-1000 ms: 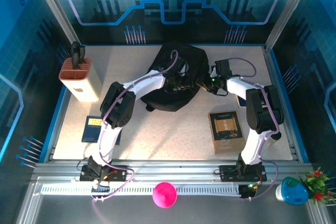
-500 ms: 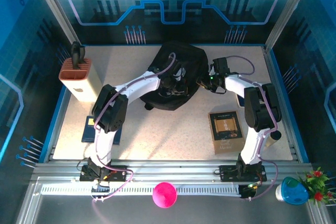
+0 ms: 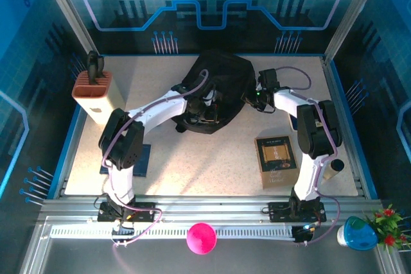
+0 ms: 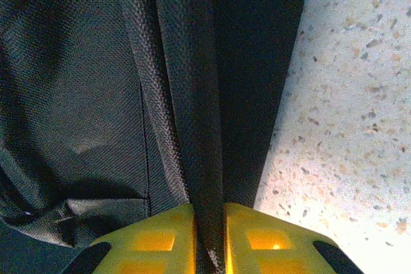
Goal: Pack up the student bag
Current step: Unzip the student bag at the center of the table.
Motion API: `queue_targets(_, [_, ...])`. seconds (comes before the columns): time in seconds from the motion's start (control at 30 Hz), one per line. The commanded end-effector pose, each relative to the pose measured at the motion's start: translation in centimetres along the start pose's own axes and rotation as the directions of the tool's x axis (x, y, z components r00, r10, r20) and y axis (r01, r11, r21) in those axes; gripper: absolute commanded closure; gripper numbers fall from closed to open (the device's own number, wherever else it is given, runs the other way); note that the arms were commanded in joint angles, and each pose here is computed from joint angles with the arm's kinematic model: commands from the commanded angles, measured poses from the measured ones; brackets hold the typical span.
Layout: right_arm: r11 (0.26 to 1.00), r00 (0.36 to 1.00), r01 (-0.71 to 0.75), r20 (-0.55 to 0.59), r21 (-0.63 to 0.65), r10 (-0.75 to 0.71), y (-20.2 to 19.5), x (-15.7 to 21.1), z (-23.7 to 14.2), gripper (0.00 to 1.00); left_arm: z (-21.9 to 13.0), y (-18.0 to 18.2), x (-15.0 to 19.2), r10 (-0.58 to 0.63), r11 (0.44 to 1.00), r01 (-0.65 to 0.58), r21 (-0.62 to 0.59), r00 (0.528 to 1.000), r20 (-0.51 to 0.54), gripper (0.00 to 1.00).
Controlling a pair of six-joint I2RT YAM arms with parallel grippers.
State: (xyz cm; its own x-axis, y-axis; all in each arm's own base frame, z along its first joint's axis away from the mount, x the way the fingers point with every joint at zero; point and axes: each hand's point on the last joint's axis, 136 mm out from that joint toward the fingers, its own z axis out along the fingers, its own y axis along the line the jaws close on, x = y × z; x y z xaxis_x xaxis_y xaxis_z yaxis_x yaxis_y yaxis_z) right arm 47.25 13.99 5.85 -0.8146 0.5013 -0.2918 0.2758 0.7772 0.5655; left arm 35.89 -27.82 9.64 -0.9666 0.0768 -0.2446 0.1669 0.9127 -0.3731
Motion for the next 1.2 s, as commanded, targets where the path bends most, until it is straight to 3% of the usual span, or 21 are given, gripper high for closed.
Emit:
queue_targets(0.0, [0.998, 1.0, 0.006, 0.025, 0.059, -0.007, -1.0, -1.0, 0.8, 0.84, -1.8, 1.9, 0.7, 0.003, 0.999, -0.003, -0.049, 1.0, -0.009, 1.0])
queue_targets(0.37, [0.994, 0.993, 0.094, 0.066, 0.059, -0.098, 1.2, -4.2, -0.1, 0.84, -3.6, 4.3, 0.4, 0.036, 0.992, -0.034, -0.124, 0.999, 0.013, 1.0])
queue_targets(0.47, [0.999, 0.999, 0.051, 0.017, -0.001, -0.051, 2.7, -2.7, -1.8, 0.72, -3.5, 3.8, 0.4, 0.048, 0.995, -0.047, -0.091, 0.999, 0.009, 1.0])
queue_targets(0.6, [0.998, 0.998, -0.041, -0.045, -0.042, 0.039, 3.8, 1.8, -4.1, 0.43, -3.1, 3.3, 0.2, 0.044, 0.997, -0.043, -0.059, 0.999, 0.019, 1.0])
queue_targets(0.8, [0.98, 0.977, -0.193, -0.101, -0.039, 0.188, 4.3, 8.0, -5.5, 0.33, -2.7, 2.6, 0.0, 0.047, 0.999, -0.047, -0.02, 0.999, 0.025, 1.0])
queue_targets(1.0, [0.968, 0.962, -0.245, -0.134, -0.056, 0.236, 6.1, 10.9, -3.4, 0.33, -2.5, 2.6, 0.4, 0.055, 0.998, -0.055, -0.01, 0.998, 0.022, 1.0])
queue_targets(1.17, [0.983, 0.974, -0.183, -0.138, 0.002, 0.182, 6.9, 12.2, -1.3, 0.42, -2.5, 3.1, 0.7, 0.065, 0.998, -0.065, -0.028, 0.998, 0.023, 1.0])
